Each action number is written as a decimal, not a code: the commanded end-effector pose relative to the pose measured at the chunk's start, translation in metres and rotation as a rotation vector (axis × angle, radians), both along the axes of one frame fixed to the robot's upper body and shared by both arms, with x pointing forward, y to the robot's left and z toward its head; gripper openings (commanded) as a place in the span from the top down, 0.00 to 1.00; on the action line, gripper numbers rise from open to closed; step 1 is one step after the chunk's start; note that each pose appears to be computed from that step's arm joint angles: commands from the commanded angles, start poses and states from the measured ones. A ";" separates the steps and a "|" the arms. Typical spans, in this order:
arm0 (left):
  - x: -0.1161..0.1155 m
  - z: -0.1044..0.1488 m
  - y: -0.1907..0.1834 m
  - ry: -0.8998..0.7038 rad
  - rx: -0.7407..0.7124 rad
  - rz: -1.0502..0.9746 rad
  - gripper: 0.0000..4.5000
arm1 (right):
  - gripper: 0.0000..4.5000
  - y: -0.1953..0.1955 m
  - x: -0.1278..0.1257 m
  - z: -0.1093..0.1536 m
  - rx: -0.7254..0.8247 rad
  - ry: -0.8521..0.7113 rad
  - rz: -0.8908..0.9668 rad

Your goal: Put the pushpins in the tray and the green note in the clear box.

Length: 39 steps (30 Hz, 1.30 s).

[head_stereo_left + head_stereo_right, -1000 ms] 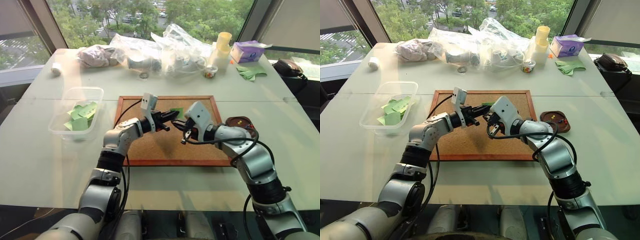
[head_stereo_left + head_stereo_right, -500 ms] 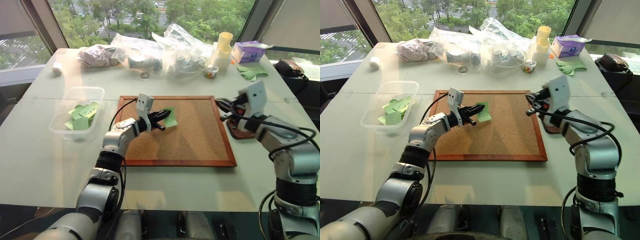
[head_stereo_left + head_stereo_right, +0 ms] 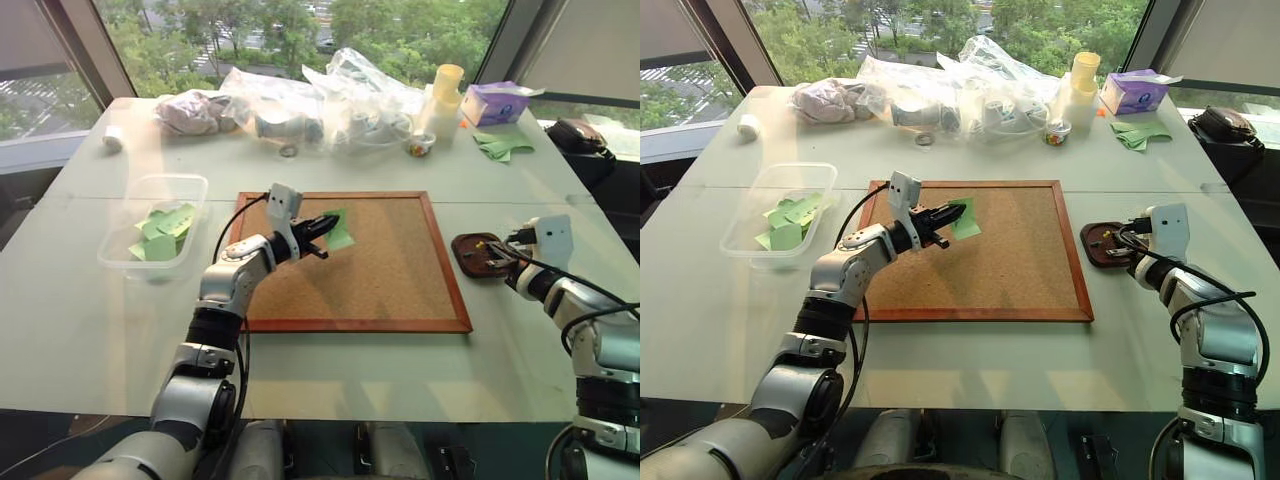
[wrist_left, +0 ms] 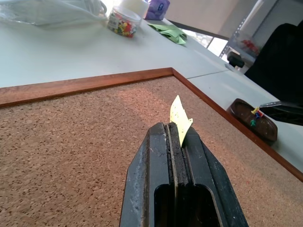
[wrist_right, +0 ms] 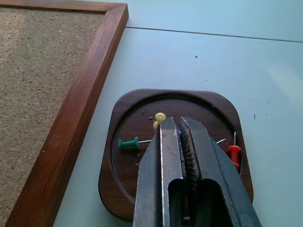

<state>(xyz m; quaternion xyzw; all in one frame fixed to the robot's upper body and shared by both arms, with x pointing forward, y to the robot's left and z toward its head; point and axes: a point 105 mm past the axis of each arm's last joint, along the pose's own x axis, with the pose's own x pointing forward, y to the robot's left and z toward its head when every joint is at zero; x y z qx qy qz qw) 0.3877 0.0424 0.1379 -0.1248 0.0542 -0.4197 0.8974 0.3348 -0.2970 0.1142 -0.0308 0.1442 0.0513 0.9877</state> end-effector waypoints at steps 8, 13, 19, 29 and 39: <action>-0.001 0.014 0.003 -0.053 -0.015 0.018 1.00 | 0.23 -0.001 -0.002 0.015 -0.026 -0.056 0.011; 0.001 0.018 0.006 -0.063 -0.022 0.036 1.00 | 0.01 0.009 -0.002 0.032 -0.044 -0.086 0.062; 0.003 0.022 0.010 -0.078 -0.028 0.060 1.00 | 0.01 0.014 -0.003 0.037 -0.044 -0.091 0.091; 0.009 0.078 0.052 -0.212 -0.101 0.271 1.00 | 0.01 0.072 -0.003 0.096 0.003 -0.195 0.374; 0.005 0.117 0.162 -0.293 -0.087 0.855 1.00 | 0.01 0.155 -0.005 0.097 0.050 -0.163 0.721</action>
